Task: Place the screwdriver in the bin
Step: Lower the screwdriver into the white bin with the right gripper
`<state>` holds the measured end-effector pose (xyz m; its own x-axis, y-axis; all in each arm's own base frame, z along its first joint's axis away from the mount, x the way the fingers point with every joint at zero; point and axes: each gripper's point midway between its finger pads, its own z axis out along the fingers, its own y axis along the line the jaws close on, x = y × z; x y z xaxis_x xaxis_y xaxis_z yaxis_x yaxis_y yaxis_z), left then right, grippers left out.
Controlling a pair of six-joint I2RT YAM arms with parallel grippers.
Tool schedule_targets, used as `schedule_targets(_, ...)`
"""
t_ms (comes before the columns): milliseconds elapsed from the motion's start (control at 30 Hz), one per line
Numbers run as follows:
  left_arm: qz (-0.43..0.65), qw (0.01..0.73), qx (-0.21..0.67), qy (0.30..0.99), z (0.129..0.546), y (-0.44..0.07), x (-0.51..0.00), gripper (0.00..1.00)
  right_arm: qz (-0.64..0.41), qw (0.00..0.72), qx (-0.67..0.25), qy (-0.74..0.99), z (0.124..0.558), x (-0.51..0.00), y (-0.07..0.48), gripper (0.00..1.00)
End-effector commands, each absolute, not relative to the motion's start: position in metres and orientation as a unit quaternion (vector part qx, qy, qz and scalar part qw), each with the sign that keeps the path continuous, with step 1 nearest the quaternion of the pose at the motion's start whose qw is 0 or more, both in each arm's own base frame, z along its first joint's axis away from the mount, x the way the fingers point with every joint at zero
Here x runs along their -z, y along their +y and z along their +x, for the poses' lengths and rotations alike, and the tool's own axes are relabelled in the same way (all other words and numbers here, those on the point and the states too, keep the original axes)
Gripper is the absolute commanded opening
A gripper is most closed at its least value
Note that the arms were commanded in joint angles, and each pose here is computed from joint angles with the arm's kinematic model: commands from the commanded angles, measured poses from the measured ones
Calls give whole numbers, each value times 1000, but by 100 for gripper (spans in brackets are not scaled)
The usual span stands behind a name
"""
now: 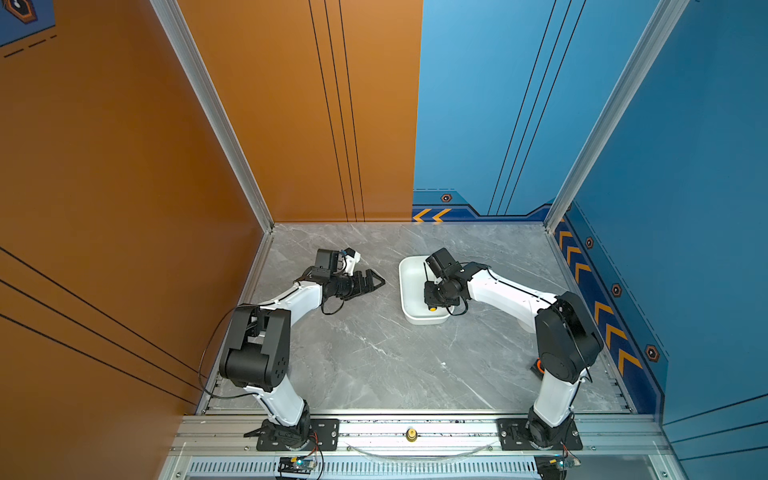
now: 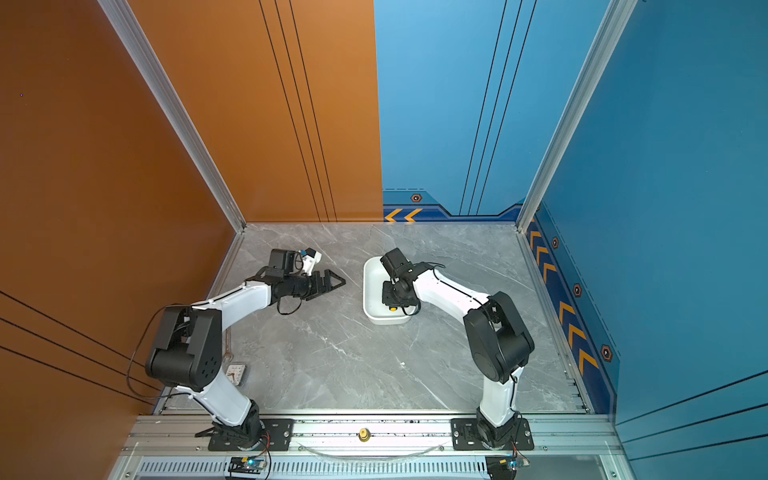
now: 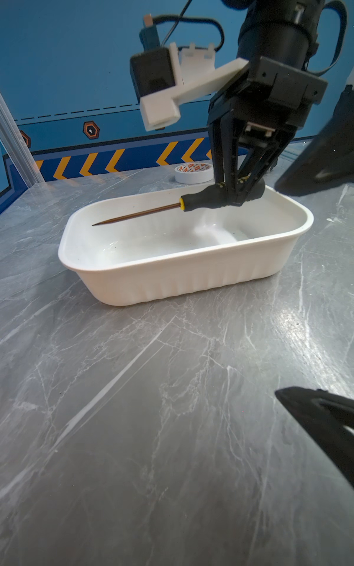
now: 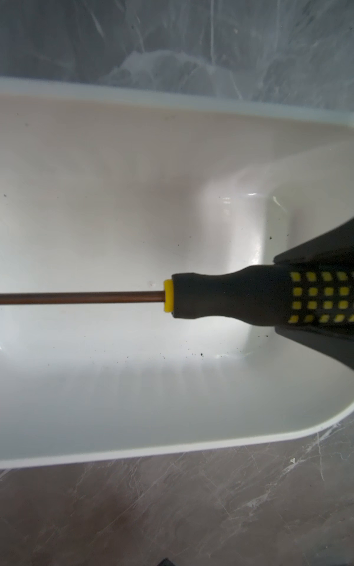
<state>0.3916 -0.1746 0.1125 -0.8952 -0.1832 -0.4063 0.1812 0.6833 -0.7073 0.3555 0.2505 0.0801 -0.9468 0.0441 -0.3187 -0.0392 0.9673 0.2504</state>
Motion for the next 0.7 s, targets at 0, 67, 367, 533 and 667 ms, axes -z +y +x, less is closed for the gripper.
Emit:
schedule_targets(0, 6, 235, 402, 885, 391, -172, -115, 98, 20, 173, -111, 978, 366, -77, 249, 0)
schedule_targets(67, 6, 235, 402, 885, 391, -172, -115, 98, 20, 168, -108, 980, 367, -72, 250, 0)
schedule_targets(367, 14, 239, 398, 885, 389, -171, -115, 98, 22, 151, -97, 984, 376, -53, 255, 0)
schedule_targets(533, 12, 234, 396, 888, 388, -170, -111, 98, 22, 143, -91, 985, 375, -44, 256, 0)
schedule_targets(667, 12, 234, 395, 888, 388, -170, -110, 98, 23, 139, -86, 986, 373, -40, 254, 1)
